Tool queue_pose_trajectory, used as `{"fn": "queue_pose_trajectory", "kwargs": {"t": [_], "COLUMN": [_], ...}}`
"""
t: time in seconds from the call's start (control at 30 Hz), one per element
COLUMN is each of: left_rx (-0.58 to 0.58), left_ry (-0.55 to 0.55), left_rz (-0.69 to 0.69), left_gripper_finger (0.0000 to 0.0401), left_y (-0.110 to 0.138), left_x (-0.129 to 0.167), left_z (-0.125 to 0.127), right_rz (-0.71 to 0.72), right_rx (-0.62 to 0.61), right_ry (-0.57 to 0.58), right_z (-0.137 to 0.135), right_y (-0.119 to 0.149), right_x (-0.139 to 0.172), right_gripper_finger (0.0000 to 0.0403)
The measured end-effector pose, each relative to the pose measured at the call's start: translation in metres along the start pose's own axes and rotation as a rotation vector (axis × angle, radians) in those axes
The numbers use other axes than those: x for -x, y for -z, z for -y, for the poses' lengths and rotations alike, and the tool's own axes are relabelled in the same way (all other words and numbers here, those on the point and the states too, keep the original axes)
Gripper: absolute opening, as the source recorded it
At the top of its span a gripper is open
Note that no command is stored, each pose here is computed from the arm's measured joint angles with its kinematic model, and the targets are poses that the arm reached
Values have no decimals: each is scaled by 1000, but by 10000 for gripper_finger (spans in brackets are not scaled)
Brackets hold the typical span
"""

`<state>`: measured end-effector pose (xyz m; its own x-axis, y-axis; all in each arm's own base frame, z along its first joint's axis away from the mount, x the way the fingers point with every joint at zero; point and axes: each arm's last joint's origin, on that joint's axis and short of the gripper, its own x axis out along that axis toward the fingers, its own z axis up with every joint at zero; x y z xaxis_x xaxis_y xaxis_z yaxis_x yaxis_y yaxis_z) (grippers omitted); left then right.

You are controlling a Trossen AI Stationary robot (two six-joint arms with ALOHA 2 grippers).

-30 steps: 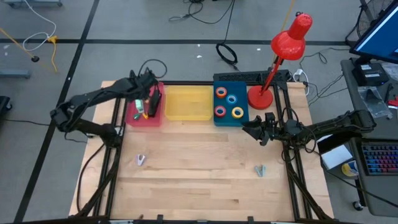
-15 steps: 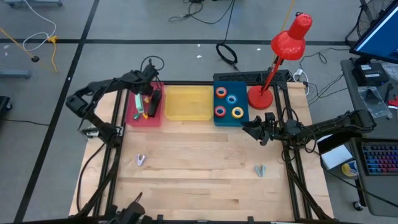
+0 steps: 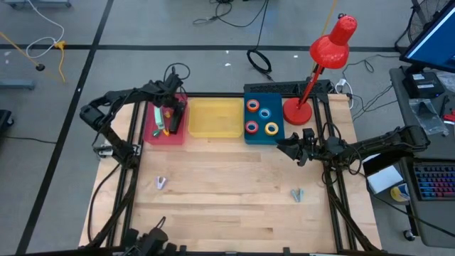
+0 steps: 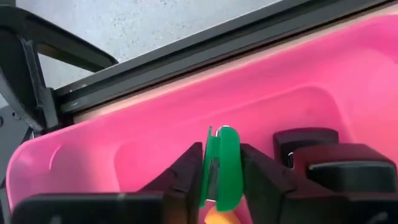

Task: Pick and place Stapler, Stapler remover, tape
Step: Put the green stapler into the red bin, then put the purple stapler remover into the yellow bin

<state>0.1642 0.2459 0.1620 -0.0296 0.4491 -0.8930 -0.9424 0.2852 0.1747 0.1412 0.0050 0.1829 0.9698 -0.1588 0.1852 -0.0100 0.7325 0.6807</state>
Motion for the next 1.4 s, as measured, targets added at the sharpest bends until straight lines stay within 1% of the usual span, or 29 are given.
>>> {"fn": "queue_pose_trajectory", "kwargs": {"t": [0.27,0.37,0.43,0.6,0.73,0.97,1.07,1.13,1.2,1.27,1.4], "left_rx": [-5,-18,-11,-14,-52,-163,-142,-113,-90,-58,-25], "left_ry": [6,26,30,56,109,394,503,547,559,542,428], "left_rz": [11,10,19,58,62,-64,-142,-188,-229,-264,-311], "left_gripper_finger": [199,224,233,232,222,209,209,209,206,203,194], "left_y": [-1,-1,0,6,25,82,106,120,133,145,167], "left_x": [1,7,14,49,88,153,174,186,194,200,204], "left_z": [0,0,0,-1,5,28,37,42,47,50,55], "right_rz": [0,0,0,0,-1,-2,-3,-3,-3,-5,-6], "right_rx": [-1,-1,-1,0,0,8,8,8,8,9,8], "right_ry": [0,0,0,0,-1,-2,-2,-2,-3,-5,-5], "right_z": [0,0,0,0,0,0,0,0,0,0,0], "right_y": [0,0,0,0,0,0,0,0,0,0,0], "right_x": [0,0,0,0,0,0,0,0,0,0,0], "right_gripper_finger": [206,206,206,206,206,205,205,206,206,206,205]}}
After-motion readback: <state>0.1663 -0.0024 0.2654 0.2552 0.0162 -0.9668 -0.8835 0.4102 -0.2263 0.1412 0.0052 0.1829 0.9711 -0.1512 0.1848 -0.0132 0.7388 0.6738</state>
